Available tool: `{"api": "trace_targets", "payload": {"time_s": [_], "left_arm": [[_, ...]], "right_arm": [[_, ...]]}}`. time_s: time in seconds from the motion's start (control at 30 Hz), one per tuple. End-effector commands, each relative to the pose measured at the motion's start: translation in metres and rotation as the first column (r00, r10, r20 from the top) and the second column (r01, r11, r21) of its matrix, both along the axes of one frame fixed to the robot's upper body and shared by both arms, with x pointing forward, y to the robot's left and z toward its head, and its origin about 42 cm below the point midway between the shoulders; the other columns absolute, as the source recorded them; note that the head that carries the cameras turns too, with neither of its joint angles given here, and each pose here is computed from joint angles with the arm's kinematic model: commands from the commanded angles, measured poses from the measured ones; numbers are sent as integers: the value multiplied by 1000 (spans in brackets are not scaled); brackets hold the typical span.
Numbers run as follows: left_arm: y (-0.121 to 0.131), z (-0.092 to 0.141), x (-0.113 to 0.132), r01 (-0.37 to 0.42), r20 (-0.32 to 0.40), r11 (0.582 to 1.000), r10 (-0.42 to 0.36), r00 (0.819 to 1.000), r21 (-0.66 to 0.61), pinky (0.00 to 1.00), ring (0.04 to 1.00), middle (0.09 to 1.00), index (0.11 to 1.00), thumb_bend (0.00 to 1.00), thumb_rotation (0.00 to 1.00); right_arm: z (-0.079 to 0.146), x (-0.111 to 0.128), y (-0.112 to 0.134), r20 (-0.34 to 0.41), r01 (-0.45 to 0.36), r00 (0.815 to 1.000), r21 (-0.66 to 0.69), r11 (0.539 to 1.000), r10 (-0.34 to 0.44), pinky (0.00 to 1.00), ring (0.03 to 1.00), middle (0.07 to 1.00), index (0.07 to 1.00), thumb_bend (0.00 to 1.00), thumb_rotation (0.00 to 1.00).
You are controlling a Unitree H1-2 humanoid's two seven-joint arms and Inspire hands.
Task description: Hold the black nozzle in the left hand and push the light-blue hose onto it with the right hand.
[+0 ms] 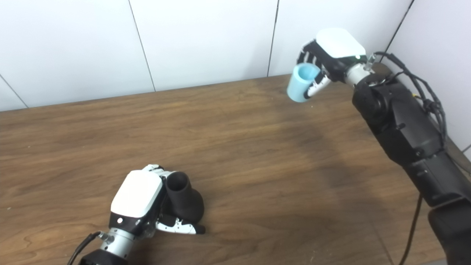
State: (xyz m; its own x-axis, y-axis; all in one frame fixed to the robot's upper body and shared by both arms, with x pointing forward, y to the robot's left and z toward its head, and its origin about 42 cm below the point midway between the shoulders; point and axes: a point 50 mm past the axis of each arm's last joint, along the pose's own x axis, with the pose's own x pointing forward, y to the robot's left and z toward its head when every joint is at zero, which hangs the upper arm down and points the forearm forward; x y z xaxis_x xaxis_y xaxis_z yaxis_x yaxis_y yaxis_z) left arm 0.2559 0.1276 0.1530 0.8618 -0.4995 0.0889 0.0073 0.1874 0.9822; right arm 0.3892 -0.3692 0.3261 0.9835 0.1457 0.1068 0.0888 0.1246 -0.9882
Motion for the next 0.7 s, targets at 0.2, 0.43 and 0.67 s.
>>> {"api": "trace_targets", "payload": {"time_s": [0.2, 0.43, 0.67], "left_arm": [[-5, -12, -5, -9, -25, 999, 10, 1000, 36, 757, 578, 460, 499, 525, 0], [-14, -13, -8, -9, -20, 999, 10, 1000, 41, 729, 569, 459, 498, 525, 0], [-21, -12, -10, -7, -24, 999, 8, 1000, 40, 736, 574, 493, 482, 525, 0]], "right_arm": [[42, -37, 35, 28, -171, 985, 14, 985, 170, 470, 402, 476, 530, 517, 0], [52, -74, 72, 21, -276, 961, 14, 961, 275, 470, 400, 485, 536, 515, 0], [45, -101, 86, 8, -330, 944, 25, 944, 330, 359, 381, 493, 542, 512, 0]]}}
